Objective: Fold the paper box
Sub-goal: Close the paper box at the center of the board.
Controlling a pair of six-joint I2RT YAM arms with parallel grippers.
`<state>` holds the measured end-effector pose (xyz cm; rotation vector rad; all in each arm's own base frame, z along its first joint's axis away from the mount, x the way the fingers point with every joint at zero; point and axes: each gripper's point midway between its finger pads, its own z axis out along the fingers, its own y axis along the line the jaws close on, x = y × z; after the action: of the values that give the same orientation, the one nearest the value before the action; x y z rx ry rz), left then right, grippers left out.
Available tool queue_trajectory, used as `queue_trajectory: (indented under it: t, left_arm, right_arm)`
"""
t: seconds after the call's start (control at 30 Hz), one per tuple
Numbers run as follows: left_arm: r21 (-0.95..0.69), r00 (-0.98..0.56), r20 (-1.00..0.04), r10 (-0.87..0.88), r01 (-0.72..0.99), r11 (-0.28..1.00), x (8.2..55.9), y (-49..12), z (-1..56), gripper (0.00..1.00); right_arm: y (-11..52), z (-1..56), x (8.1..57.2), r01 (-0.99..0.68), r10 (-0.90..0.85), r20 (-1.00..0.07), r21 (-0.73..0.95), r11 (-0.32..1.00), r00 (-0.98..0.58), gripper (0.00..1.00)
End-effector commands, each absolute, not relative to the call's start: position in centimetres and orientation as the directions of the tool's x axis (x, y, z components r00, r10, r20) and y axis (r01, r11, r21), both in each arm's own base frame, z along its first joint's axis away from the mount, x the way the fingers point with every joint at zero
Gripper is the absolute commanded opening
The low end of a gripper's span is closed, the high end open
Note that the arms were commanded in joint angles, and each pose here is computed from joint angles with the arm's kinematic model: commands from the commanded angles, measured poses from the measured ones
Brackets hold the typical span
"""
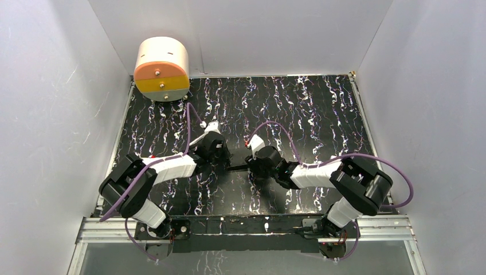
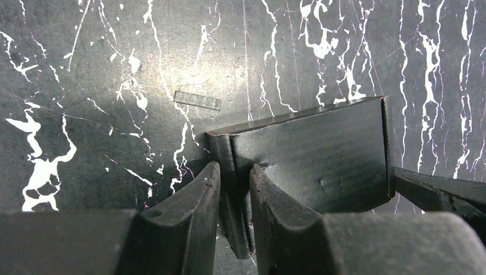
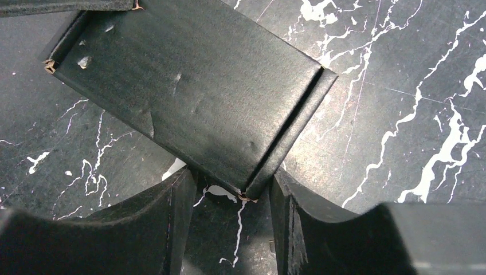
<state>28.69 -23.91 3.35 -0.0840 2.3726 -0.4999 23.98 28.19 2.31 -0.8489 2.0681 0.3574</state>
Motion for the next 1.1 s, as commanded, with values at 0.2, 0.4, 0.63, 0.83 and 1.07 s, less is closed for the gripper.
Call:
queue_trajectory:
  t: [0.2,0.4,0.63,0.83,1.07]
  left_arm:
    - [-0.365,-0.909,-0.416,0.014,0.181,0.913,20.8,-24.5,-0.7,0.27]
    - [-0.372,-0.894,-0.447,-0.013,0.173,0.912,21.5,-24.3,0.6,0.34]
    - [-0.409,-0.877,-0.475,-0.075,0.145,0.901,22.4,-23.9,2.4,0.4]
    - [-0.449,-0.859,-0.496,-0.123,0.132,0.884,23.1,-23.5,4.2,0.45]
    - [-0.511,-0.851,-0.493,-0.181,0.115,0.852,23.7,-23.1,5.7,0.51]
  right_arm:
    - [28.4,0.0,19.1,-0.77,-0.497,-0.732,0.06,0.635,-0.466,0.62]
    - [28.2,0.8,19.1,-0.764,-0.477,-0.747,0.062,0.642,-0.463,0.66]
    - [28.1,1.4,19.1,-0.762,-0.462,-0.764,0.06,0.644,-0.451,0.74]
    - [27.6,2.0,19.4,-0.753,-0.451,-0.776,0.046,0.656,-0.441,0.81]
    - [26.9,2.4,19.8,-0.737,-0.444,-0.782,0.029,0.675,-0.437,0.94]
